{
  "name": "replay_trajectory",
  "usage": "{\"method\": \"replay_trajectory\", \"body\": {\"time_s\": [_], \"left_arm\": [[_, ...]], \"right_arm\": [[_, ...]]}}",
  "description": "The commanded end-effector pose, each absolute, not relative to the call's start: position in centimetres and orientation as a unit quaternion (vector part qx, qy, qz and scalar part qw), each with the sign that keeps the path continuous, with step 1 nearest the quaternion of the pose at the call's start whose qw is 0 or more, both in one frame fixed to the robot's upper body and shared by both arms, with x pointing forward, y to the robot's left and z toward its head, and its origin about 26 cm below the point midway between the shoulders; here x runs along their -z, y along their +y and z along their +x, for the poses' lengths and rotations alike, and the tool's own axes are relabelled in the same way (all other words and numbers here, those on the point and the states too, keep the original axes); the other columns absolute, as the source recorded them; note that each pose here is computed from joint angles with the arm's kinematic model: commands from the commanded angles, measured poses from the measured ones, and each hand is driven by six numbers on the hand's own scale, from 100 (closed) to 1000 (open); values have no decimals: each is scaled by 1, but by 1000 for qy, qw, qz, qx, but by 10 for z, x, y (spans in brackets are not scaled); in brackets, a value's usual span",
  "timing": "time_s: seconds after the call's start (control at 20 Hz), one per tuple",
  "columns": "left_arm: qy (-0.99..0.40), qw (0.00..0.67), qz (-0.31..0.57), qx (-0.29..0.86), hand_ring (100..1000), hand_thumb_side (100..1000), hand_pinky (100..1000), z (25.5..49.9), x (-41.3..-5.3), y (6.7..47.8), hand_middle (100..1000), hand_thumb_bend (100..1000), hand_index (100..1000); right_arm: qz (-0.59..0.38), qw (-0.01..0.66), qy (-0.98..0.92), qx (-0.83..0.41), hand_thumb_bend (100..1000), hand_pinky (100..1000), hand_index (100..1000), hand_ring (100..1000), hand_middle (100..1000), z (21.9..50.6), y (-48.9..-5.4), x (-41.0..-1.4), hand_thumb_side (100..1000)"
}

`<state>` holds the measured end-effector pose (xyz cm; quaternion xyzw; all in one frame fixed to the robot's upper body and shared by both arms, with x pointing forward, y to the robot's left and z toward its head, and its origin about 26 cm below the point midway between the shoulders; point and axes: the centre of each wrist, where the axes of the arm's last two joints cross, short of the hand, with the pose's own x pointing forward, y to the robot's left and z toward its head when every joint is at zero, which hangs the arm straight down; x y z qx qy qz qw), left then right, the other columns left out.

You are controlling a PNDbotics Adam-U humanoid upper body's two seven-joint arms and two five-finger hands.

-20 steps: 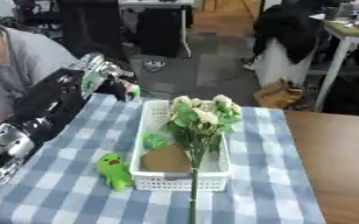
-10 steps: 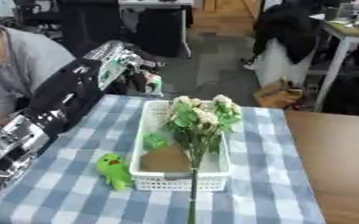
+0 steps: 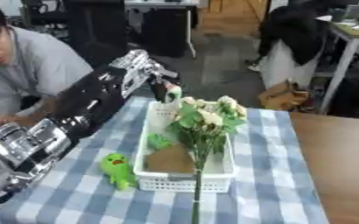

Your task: Pick up objects on the table and place them in the box.

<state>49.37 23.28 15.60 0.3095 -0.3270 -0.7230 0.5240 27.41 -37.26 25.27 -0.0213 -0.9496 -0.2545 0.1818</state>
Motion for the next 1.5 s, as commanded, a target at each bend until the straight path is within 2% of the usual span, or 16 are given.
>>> {"method": "replay_trajectory", "body": {"time_s": [0.05, 0.6, 0.75, 0.8, 0.85, 0.95, 1.05, 1.15, 1.2, 1.25, 1.3, 1.35, 1.4, 1.45, 1.5], "left_arm": [[-311, 517, 317, 732, 102, 160, 100, 496, -151, 233, 207, 100, 450], [-267, 515, 310, 753, 119, 150, 100, 493, -107, 242, 217, 100, 457], [-272, 518, 305, 751, 169, 157, 100, 493, -100, 241, 264, 100, 486], [-278, 521, 300, 749, 227, 157, 100, 493, -98, 240, 324, 100, 534], [-284, 524, 296, 747, 243, 162, 100, 493, -96, 239, 344, 100, 539], [-300, 525, 294, 740, 243, 163, 100, 493, -95, 237, 342, 100, 544], [-320, 523, 293, 734, 331, 198, 100, 492, -93, 232, 428, 100, 634], [-329, 522, 286, 733, 480, 293, 104, 492, -89, 228, 562, 100, 763], [-330, 520, 279, 736, 563, 344, 194, 491, -87, 226, 644, 100, 818], [-331, 519, 274, 739, 563, 344, 194, 491, -86, 225, 644, 100, 818], [-333, 514, 268, 744, 765, 437, 414, 491, -85, 223, 839, 100, 958], [-334, 510, 264, 748, 765, 437, 414, 491, -85, 222, 839, 100, 958], [-336, 505, 261, 751, 934, 536, 631, 491, -85, 220, 986, 100, 1000], [-339, 501, 259, 753, 934, 536, 631, 491, -85, 219, 986, 100, 1000], [-342, 498, 257, 755, 1000, 625, 835, 491, -85, 218, 1000, 107, 1000]], "right_arm": [[-16, 166, -955, 244, 100, 735, 674, 749, 689, 272, -371, -265, 472], [-16, 166, -955, 246, 100, 736, 674, 749, 689, 272, -371, -265, 472], [-15, 166, -955, 246, 100, 736, 674, 749, 689, 272, -371, -265, 473], [-15, 166, -955, 246, 100, 736, 674, 749, 689, 272, -371, -265, 473], [-14, 166, -955, 246, 100, 736, 674, 749, 689, 272, -371, -265, 473], [-14, 166, -955, 246, 100, 736, 674, 749, 689, 272, -371, -265, 473], [-13, 167, -955, 246, 100, 736, 674, 749, 689, 272, -370, -265, 473], [-12, 167, -955, 246, 100, 736, 674, 749, 689, 273, -370, -265, 473], [-11, 167, -955, 246, 100, 736, 674, 749, 689, 273, -370, -265, 473], [-11, 167, -955, 246, 100, 736, 674, 749, 689, 273, -370, -265, 473], [-11, 167, -955, 246, 100, 736, 674, 749, 689, 273, -370, -265, 473], [-10, 168, -955, 246, 100, 736, 674, 749, 689, 273, -369, -265, 473], [-10, 168, -955, 246, 100, 736, 674, 750, 689, 273, -369, -265, 472], [-10, 168, -955, 246, 100, 736, 674, 750, 689, 273, -369, -265, 472], [-10, 168, -955, 246, 100, 736, 674, 750, 689, 273, -369, -265, 472]]}}
